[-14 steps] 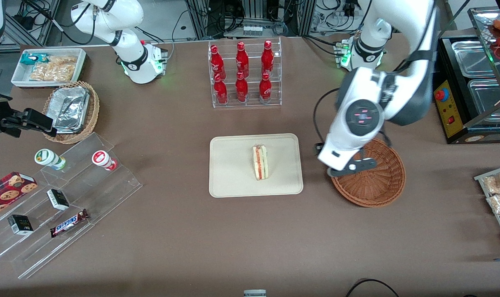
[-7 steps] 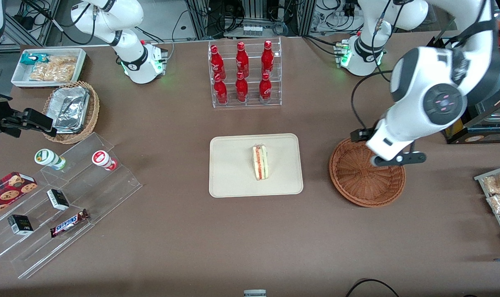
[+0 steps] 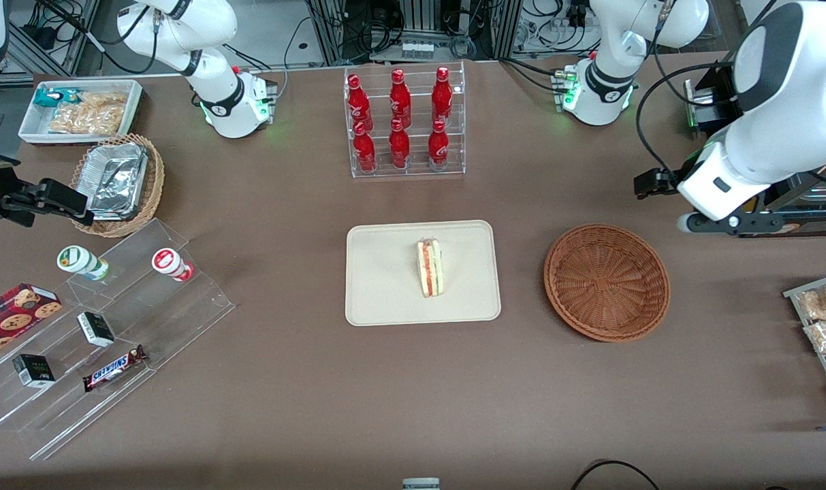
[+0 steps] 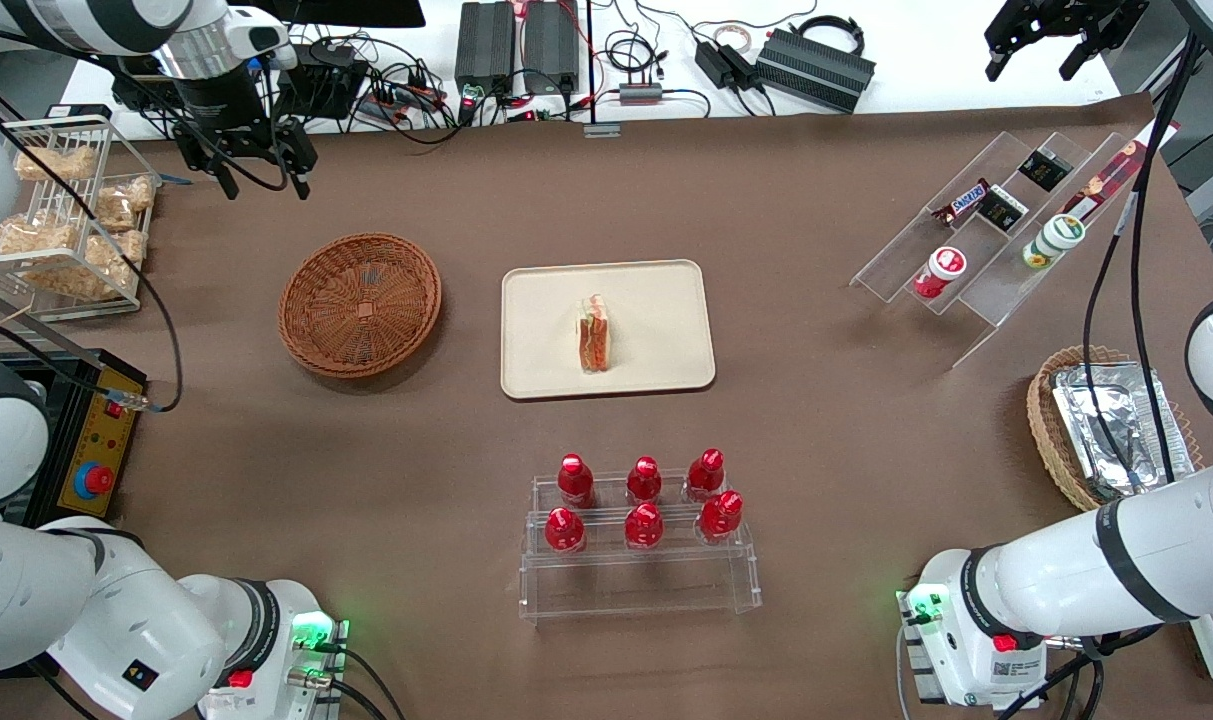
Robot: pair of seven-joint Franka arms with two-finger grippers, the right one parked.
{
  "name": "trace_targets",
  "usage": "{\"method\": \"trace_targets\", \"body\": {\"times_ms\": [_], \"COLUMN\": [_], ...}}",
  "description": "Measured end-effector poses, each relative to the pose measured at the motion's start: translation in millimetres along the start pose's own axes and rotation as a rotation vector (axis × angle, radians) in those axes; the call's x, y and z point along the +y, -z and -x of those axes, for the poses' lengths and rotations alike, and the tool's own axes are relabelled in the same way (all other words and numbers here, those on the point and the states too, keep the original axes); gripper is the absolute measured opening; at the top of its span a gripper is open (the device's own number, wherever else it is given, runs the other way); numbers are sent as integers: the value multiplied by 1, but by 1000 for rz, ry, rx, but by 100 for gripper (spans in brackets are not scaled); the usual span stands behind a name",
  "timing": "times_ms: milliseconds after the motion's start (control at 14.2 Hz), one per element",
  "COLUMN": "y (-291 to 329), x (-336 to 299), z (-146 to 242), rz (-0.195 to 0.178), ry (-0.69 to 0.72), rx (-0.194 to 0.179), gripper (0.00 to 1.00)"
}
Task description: Place sandwich from basket to tray
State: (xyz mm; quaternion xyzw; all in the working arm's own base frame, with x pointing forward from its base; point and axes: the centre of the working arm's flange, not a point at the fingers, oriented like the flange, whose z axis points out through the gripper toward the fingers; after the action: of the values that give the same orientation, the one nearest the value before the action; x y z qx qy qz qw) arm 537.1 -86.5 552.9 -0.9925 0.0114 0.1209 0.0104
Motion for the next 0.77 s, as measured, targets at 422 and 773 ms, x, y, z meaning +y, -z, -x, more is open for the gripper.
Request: {"method": "trace_targets", "body": {"times_ms": [422, 773], "y": [5, 24], "x": [-4, -33], "z": [3, 18], "rz": [-10, 1], "ry": [-8, -8], "rx": [12, 40], "gripper": [100, 100]}}
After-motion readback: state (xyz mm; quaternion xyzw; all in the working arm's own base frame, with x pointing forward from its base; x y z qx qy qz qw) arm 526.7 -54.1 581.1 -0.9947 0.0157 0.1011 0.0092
